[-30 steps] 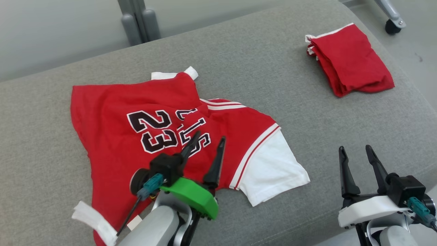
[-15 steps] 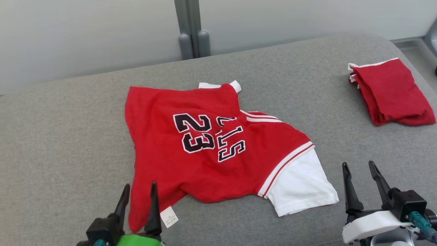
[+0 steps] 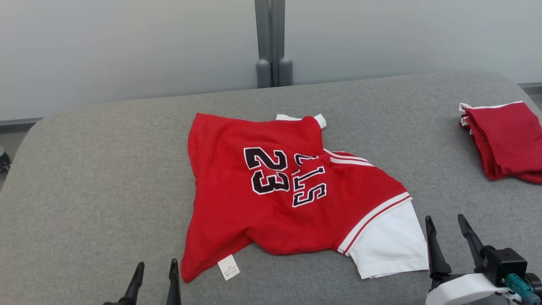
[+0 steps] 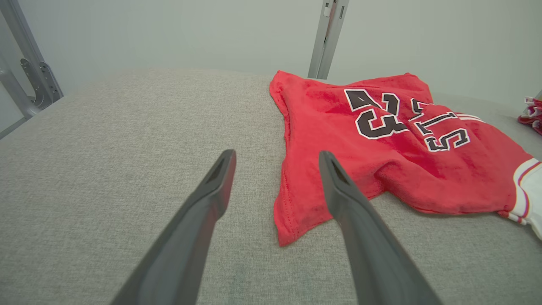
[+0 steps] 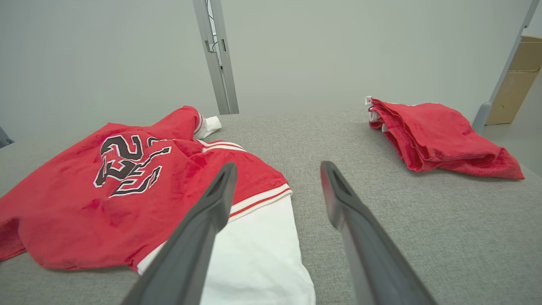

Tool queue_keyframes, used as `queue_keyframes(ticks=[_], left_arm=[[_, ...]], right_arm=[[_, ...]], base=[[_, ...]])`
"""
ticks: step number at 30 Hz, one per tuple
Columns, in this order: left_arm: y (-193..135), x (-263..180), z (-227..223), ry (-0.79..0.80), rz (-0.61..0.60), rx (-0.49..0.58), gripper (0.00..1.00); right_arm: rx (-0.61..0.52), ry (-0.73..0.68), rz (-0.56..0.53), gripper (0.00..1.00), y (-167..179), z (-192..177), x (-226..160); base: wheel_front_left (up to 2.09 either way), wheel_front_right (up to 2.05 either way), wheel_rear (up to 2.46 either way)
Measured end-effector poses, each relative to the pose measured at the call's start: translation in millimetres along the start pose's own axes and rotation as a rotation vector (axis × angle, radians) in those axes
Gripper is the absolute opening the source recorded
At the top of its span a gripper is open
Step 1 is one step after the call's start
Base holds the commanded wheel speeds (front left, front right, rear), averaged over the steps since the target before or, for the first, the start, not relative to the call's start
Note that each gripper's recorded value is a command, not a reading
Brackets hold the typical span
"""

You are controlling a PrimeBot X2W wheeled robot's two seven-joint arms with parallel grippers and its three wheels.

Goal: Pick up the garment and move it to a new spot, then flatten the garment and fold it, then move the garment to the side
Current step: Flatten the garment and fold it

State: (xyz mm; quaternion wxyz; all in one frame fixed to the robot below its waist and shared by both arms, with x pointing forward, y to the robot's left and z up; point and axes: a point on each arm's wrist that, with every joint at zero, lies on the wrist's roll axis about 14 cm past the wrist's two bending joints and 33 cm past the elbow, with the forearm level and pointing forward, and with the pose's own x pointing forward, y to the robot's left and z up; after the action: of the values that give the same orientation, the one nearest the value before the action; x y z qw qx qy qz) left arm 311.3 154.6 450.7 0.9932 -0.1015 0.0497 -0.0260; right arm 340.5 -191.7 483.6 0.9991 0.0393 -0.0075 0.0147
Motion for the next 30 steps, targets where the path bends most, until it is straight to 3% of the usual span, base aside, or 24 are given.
queue_keyframes(ticks=[21,24,30], left_arm=[[-12,5,2,-0.005,-0.052,-0.004,1.0],[-16,2,-22,0.072,-0.06,0.001,1.0],[-23,13,-58,0.243,-0.077,0.029,1.0]], right_arm=[[0.025,-0.005,0.014,1.0,7,1,2],[0.012,-0.003,0.007,1.0,1,1,7],[-0.081,0.315,0.072,1.0,1,-61,4]], base=[[0.0,0.0,0.0],[0.0,0.0,0.0],[0.0,0.0,0.0]])
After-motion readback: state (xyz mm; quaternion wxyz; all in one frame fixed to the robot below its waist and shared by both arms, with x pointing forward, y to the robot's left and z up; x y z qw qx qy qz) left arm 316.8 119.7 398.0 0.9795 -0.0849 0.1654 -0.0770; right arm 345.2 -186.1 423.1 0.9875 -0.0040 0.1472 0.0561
